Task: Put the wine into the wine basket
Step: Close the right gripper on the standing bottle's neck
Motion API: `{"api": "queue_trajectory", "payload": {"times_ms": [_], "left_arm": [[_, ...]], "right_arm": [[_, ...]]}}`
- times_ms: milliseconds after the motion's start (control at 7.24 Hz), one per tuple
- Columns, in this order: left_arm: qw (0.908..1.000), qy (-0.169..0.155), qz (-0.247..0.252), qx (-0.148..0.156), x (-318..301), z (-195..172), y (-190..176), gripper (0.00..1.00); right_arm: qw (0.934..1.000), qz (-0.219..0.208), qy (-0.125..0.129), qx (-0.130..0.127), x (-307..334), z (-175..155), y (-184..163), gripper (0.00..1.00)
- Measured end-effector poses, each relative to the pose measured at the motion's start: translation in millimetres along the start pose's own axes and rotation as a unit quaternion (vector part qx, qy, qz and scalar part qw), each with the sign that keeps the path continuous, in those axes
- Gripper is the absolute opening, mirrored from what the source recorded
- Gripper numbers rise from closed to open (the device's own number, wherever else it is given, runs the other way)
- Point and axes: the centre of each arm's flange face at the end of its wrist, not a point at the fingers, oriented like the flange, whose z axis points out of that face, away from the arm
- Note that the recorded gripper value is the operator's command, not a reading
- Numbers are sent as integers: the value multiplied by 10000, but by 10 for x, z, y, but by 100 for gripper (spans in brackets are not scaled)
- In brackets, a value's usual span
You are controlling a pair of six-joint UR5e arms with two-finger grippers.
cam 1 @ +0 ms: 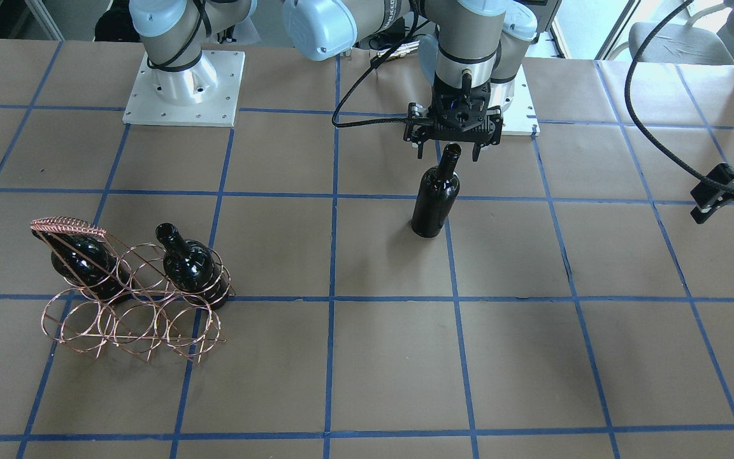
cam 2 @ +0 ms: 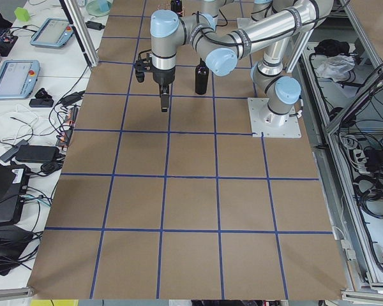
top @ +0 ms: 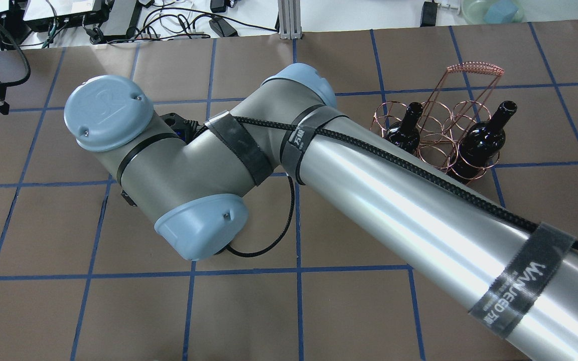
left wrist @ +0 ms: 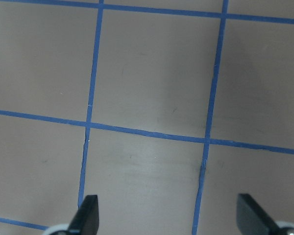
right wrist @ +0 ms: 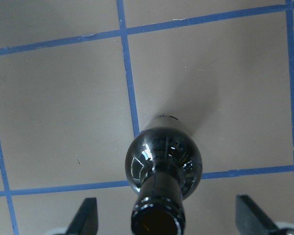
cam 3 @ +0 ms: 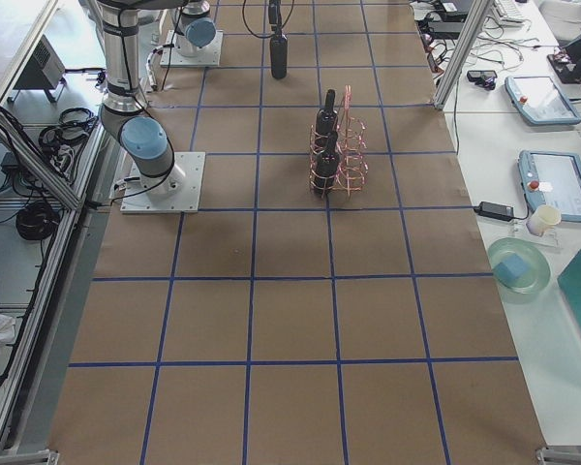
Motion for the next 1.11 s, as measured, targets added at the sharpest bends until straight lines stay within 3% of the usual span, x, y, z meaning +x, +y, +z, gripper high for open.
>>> {"api": "queue_trajectory", "payload": {"times_ms": [276,553,967,1105], "left_arm": [[10000,13,2,-11,1,17,-7,100],[10000,25,14,-28,5,41,-18,100],[10000,31,17,-24,8,39,-18,100],[10000,33,17,-24,8,40,-19,100]], "right_arm": [[9999,-51,80,79,6,37,-25,66],[9999,-62,77,63,3,49,-25,49],[10000,-71,63,27,-1,55,-19,7],[10000,-73,62,19,-1,55,-18,0]]}}
